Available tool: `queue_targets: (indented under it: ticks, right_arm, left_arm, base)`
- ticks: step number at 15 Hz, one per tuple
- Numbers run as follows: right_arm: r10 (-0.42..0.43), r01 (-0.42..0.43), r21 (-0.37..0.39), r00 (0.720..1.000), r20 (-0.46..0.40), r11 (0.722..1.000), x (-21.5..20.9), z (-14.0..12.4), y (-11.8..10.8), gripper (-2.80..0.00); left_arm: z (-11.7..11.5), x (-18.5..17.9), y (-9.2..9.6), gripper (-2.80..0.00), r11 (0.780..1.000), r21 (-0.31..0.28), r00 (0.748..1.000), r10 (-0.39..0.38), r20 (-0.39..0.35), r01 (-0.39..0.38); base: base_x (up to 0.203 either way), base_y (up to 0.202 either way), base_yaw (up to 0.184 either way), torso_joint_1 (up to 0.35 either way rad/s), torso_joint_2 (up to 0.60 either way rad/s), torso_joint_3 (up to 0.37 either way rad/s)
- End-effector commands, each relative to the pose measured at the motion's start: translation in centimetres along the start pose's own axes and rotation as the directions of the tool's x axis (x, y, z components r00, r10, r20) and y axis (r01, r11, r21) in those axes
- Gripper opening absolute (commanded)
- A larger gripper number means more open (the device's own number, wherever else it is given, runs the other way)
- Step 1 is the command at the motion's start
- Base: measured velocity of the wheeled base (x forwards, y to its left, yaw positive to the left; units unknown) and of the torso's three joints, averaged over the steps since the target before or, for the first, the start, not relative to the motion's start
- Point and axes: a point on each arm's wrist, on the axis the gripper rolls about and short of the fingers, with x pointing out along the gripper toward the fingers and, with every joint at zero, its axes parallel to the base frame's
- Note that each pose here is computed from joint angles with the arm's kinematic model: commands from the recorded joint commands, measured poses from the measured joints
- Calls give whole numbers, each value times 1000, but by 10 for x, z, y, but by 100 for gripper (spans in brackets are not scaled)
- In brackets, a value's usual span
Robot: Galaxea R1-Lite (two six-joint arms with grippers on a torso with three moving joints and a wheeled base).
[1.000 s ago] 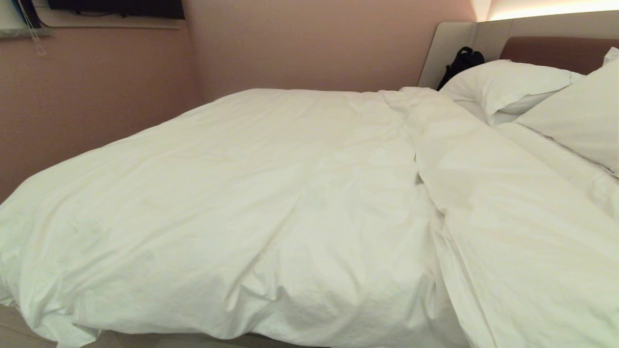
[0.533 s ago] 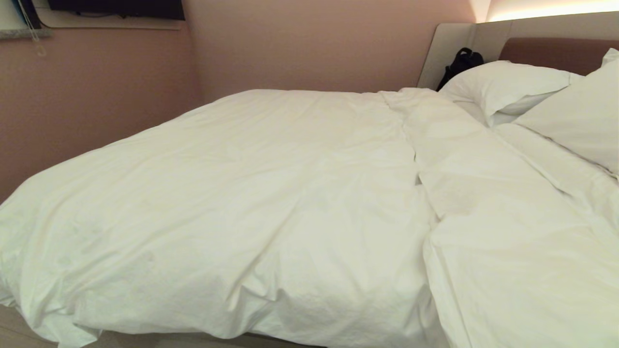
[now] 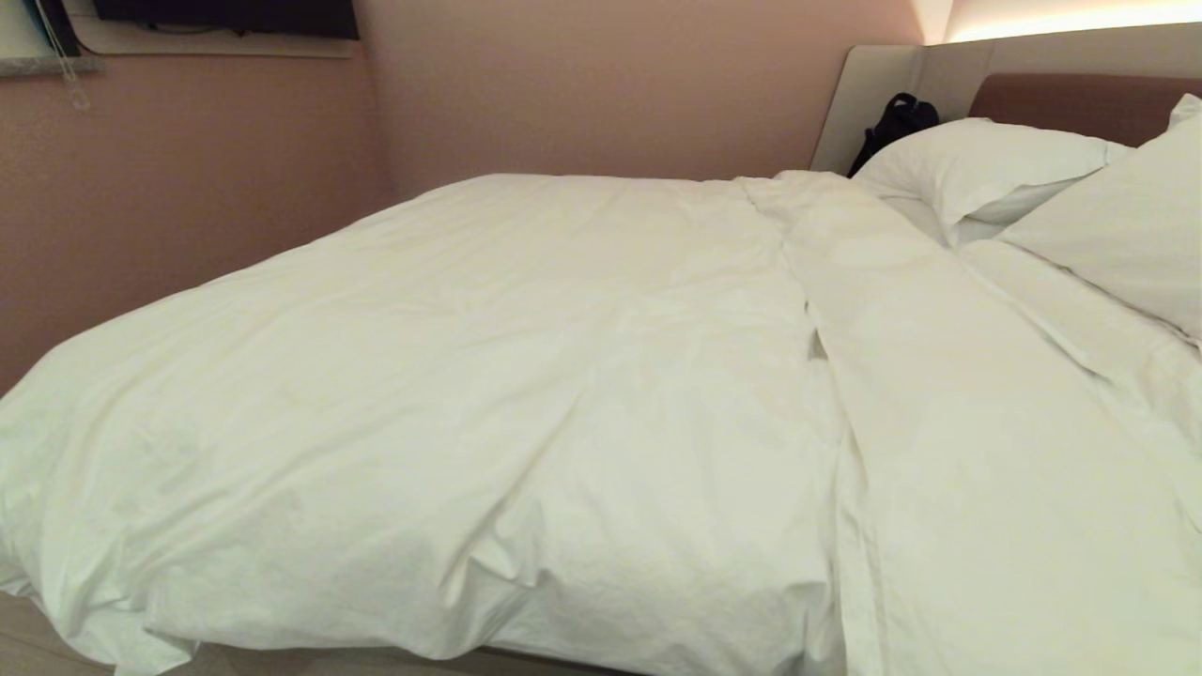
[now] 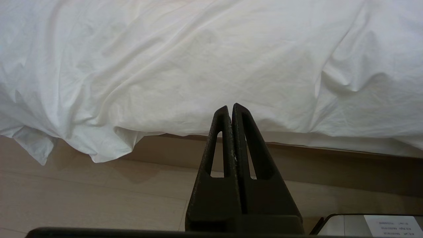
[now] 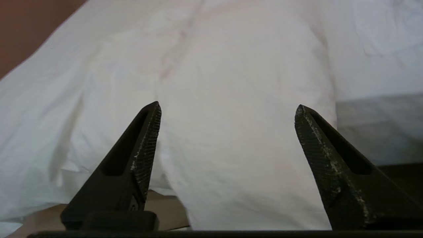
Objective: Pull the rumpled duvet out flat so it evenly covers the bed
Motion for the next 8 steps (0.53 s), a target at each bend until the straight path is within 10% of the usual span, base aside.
queue_targets:
  ticks: [1,5,6,8]
  right_arm:
    - [11,-11,-4,1000,7,1000,1,14,6,0]
    - [108,-112,-48,991,-85,993,18,27,16,0]
    - [129,-135,-46,984,-125,990,26,29,19,-280]
    - [206,-217,-27,955,-213,976,48,35,27,-280]
  left_arm:
    - [0,0,0,-280,1000,0,1000,0,-1,0]
    - [0,0,0,-280,1000,0,1000,0,-1,0]
    - [0,0,0,-280,1000,0,1000,0,-1,0]
    - [0,0,0,-280,1000,0,1000,0,-1,0]
  base:
    - [0,0,0,0,0,0]
    - [0,0,0,0,0,0]
    - [0,0,0,0,0,0]
    - [0,0,0,0,0,0]
